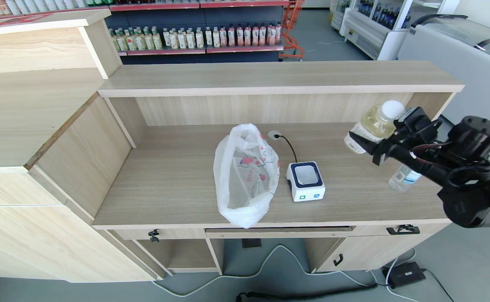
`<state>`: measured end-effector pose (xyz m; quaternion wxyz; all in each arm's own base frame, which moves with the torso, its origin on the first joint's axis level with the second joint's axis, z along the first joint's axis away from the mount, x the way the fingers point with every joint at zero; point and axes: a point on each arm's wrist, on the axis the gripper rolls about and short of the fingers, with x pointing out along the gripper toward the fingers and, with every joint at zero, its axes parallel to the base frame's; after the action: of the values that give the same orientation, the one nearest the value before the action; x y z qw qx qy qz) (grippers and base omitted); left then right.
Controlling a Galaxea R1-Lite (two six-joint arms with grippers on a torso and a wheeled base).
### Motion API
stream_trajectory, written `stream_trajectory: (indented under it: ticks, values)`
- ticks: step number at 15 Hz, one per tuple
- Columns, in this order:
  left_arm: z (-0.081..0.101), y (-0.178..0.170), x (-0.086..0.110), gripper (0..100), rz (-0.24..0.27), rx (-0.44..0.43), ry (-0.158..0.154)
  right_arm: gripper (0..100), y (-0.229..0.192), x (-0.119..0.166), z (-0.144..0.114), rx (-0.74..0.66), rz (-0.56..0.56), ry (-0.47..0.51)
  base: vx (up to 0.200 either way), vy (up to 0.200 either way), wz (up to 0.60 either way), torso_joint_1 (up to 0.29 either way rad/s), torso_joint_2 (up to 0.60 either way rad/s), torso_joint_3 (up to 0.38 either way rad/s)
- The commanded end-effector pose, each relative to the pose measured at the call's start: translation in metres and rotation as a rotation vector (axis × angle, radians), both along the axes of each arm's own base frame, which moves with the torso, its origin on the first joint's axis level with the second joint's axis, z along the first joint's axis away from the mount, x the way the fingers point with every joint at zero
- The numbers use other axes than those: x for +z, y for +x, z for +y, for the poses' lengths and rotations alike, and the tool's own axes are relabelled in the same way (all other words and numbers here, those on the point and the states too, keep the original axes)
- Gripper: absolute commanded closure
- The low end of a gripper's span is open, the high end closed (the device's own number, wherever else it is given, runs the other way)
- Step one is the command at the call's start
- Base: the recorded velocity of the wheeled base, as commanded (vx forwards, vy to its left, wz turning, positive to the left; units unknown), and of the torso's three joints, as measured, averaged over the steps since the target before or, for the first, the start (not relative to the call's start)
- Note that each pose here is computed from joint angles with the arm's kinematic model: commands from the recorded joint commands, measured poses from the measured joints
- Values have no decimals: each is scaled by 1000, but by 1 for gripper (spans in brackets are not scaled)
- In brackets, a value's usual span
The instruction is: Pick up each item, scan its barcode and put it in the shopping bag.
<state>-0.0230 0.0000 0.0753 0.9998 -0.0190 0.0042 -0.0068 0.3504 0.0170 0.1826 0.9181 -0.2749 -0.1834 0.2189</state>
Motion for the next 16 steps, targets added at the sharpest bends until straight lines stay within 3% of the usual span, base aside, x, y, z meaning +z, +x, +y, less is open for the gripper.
stream_trajectory:
  ticks: [1,4,9,12,14,16]
  values:
    - [0,0,0,0,0,0,0,100,-99,61,-30,-326,120,253,0,0,0,0,0,0]
    - [0,0,0,0,0,0,0,100,-143,32,-69,-542,187,299,0,0,0,0,0,0]
    - [0,0,0,0,0,0,0,100,-150,31,-91,-806,137,344,0,0,0,0,0,0]
    - [0,0,0,0,0,0,0,100,-150,32,-92,-846,103,346,0,0,0,0,0,0]
    - [0,0,0,0,0,0,0,100,-144,25,-92,-801,143,350,0,0,0,0,0,0]
    - [0,0,0,0,0,0,0,100,-139,24,-81,-666,172,493,0,0,0,0,0,0]
